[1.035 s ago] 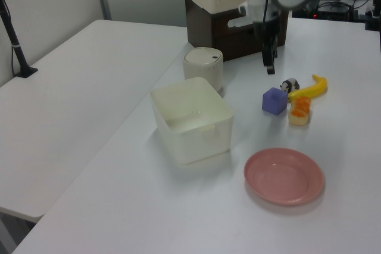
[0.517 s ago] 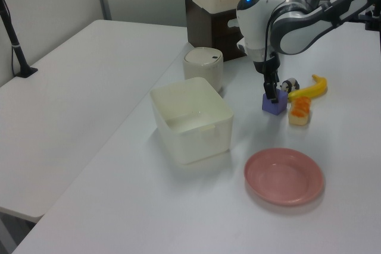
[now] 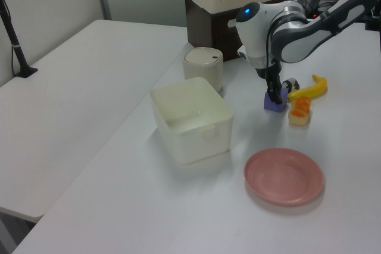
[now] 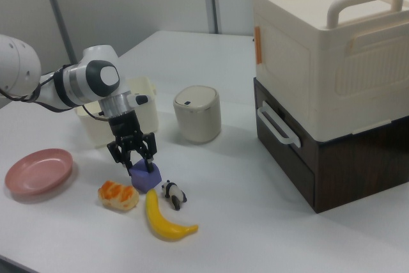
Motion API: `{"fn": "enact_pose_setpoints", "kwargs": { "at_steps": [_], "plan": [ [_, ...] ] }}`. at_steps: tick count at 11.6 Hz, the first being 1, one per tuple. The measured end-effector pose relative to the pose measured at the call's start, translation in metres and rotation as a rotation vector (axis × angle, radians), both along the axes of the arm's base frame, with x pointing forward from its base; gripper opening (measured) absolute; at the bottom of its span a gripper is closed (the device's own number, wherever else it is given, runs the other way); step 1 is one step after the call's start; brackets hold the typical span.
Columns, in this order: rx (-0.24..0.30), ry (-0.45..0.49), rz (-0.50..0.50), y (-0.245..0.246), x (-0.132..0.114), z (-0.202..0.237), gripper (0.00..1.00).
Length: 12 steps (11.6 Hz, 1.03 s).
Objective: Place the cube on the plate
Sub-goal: 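Close the gripper on the purple cube and lift it, then carry the purple cube over the pink plate and lower it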
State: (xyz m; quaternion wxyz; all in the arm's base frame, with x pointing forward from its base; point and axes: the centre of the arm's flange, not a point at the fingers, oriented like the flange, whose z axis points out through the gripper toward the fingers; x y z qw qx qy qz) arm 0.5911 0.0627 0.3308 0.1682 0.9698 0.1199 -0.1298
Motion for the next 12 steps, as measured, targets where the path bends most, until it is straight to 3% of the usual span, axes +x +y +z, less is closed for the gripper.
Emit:
{"fn": "enact_pose_setpoints", "kwargs": {
  "at_steps": [3, 7, 8, 9, 12],
  "plan": [
    [0.0, -0.004, 0.002, 0.001, 0.0, 0.003, 0.5],
    [0.004, -0.027, 0.007, 0.021, -0.002, 0.011, 0.47],
    [0.005, -0.034, 0.018, 0.034, -0.005, 0.021, 0.38],
    [0.004, -0.032, 0.039, 0.053, -0.01, 0.034, 0.24],
    [0.0, -0.046, 0.072, 0.1, -0.028, 0.059, 0.21]
  ]
}}
